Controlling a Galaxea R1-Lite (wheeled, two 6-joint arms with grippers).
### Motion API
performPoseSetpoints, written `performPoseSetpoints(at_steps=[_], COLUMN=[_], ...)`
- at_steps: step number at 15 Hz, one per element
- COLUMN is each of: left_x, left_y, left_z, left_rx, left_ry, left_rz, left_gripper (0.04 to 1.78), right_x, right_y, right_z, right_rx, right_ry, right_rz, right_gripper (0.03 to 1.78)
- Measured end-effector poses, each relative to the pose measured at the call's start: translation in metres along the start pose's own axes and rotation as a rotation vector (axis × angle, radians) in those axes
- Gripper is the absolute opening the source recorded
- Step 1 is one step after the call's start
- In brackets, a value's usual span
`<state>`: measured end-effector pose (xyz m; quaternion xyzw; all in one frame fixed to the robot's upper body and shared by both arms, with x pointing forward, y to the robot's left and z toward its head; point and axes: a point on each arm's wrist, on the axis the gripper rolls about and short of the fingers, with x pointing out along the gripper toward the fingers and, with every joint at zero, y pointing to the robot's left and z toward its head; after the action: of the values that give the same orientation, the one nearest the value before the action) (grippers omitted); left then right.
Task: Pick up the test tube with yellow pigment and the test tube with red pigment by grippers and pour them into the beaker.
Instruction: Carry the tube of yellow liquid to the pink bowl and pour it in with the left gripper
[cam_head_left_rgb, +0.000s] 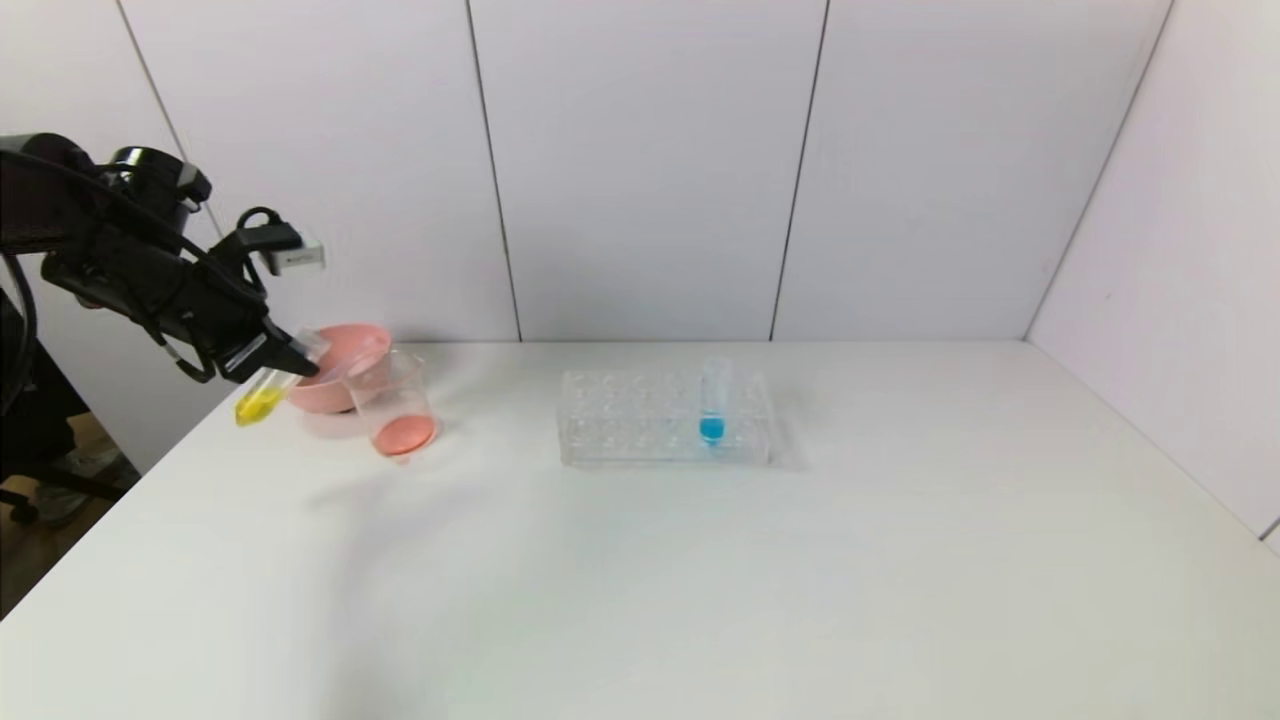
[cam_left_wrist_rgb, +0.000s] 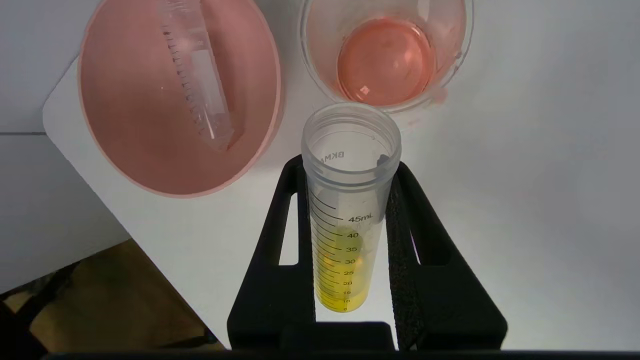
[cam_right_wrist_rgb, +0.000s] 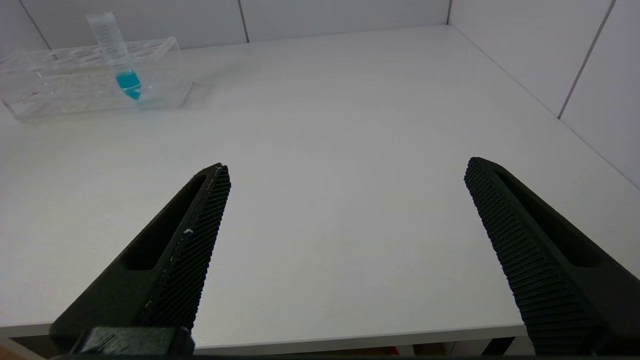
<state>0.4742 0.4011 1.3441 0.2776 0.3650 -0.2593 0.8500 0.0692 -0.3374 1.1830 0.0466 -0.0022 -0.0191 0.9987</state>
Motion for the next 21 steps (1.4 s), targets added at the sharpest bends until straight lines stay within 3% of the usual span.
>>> performPoseSetpoints(at_steps=[12,21], left_x=[0.015,0.019], left_y=[-0.032,-0.048], left_z=[0.043,0.054], left_rx=[0.191,0.261], left_ry=[0.170,0.325], left_rz=[0.140,0.218], left_gripper=[0.43,0.43], right_x=[0.000,0.000], right_y=[0.000,0.000], right_z=[0.000,0.000], right_rx=[0.000,0.001], right_ry=[0.000,0.000], right_rz=[0.000,0.000], right_gripper=[1.71,1.71])
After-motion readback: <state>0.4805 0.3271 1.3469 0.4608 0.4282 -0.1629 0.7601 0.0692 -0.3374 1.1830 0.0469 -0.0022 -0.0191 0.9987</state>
